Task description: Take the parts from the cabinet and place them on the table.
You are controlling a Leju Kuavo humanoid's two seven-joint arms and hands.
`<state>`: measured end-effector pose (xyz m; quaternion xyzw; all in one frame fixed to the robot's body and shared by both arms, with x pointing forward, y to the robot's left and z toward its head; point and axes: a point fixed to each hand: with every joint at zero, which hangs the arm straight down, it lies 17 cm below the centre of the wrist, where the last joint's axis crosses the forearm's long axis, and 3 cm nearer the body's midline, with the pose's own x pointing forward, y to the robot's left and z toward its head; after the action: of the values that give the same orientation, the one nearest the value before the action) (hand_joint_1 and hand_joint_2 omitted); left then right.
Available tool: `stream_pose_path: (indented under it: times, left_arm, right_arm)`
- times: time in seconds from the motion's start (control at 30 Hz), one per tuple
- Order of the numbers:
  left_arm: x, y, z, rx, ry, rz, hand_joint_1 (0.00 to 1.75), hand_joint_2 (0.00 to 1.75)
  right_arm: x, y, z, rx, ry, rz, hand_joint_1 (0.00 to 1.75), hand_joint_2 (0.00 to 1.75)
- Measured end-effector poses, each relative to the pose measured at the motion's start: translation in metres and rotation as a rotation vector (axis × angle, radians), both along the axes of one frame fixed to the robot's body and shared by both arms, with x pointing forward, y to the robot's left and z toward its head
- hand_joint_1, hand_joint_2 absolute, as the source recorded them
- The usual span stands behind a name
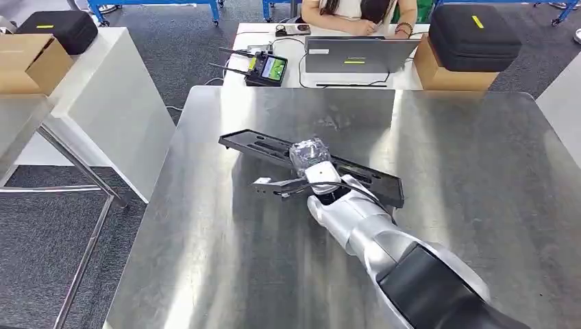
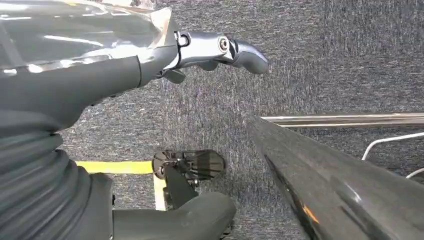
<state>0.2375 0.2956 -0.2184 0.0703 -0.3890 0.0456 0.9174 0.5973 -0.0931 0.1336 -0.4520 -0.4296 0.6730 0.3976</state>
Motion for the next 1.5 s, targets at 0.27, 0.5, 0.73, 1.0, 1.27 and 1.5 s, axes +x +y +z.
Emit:
stream_pose_path:
  times: [0.27,0.5,0.73,1.0,1.27,1.5]
  left_arm:
    - [-0.001,0.0,0.0,0.002,0.0,0.0,0.0,1.75]
    - [-0.002,0.0,-0.001,0.006,0.009,0.003,0.0,1.75]
    - [-0.002,0.0,-0.002,0.006,0.011,0.004,0.0,0.0]
    - [-0.006,-0.001,-0.003,-0.004,0.017,0.001,0.0,0.0]
    - [-0.008,-0.002,-0.004,-0.004,0.02,-0.003,0.0,0.0]
    - [-0.009,-0.002,-0.004,-0.001,0.022,-0.007,0.0,0.0]
  right_arm:
    - [0.0,-0.002,-0.001,-0.001,0.003,-0.009,0.0,0.0]
    - [0.001,-0.004,0.0,-0.01,0.0,-0.012,0.0,0.0]
    - [0.001,-0.005,-0.001,-0.003,0.003,-0.019,0.0,0.0]
    - [0.005,-0.003,0.011,0.075,-0.034,-0.033,0.0,0.0]
    - [0.01,0.004,0.029,0.176,-0.09,-0.017,0.0,0.0]
    - [0.006,0.057,0.108,0.49,-0.267,0.159,0.0,0.0]
